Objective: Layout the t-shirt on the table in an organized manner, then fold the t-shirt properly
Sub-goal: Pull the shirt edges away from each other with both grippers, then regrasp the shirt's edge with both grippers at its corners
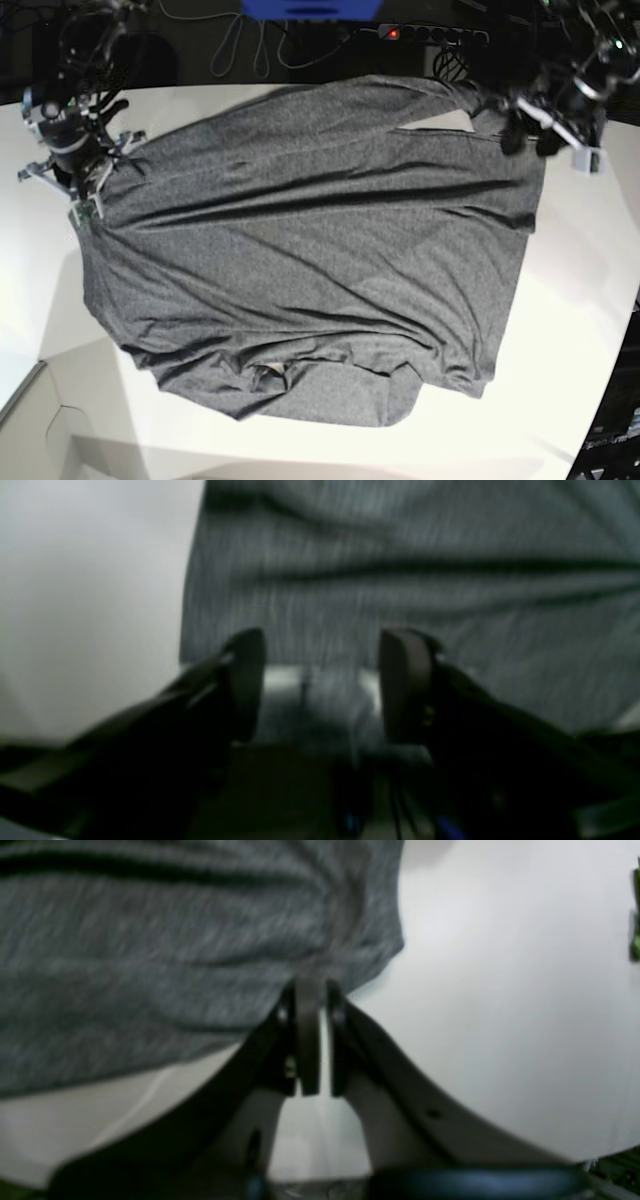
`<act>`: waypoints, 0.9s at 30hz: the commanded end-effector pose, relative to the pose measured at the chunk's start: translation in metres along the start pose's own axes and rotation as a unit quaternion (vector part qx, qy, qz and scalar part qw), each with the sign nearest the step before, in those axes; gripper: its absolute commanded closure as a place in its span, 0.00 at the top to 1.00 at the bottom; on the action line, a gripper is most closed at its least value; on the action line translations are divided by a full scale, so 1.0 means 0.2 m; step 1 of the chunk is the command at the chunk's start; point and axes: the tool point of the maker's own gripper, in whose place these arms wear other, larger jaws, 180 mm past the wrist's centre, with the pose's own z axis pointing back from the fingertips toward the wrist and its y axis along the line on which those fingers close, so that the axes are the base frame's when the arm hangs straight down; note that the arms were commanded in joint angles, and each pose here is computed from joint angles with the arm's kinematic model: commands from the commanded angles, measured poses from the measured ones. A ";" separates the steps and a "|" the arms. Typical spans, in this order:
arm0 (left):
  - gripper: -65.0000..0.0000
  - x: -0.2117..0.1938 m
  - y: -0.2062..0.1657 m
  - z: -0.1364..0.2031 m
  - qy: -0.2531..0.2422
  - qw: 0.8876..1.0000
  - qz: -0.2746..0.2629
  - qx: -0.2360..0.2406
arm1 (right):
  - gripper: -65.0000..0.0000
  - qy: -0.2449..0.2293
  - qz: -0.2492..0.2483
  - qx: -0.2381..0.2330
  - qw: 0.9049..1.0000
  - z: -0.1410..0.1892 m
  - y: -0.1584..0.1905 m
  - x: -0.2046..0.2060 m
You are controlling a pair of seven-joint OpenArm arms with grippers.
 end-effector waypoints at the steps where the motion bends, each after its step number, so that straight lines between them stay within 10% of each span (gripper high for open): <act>1: 0.62 0.05 0.00 0.03 -0.019 1.000 -0.013 -0.002 | 0.17 -0.020 0.006 -0.009 1.000 0.03 -0.03 0.05; 27: 0.69 -0.22 -0.06 -0.05 0.077 0.996 -0.032 0.042 | 0.22 0.014 -0.029 -0.015 0.999 0.07 -0.02 -0.12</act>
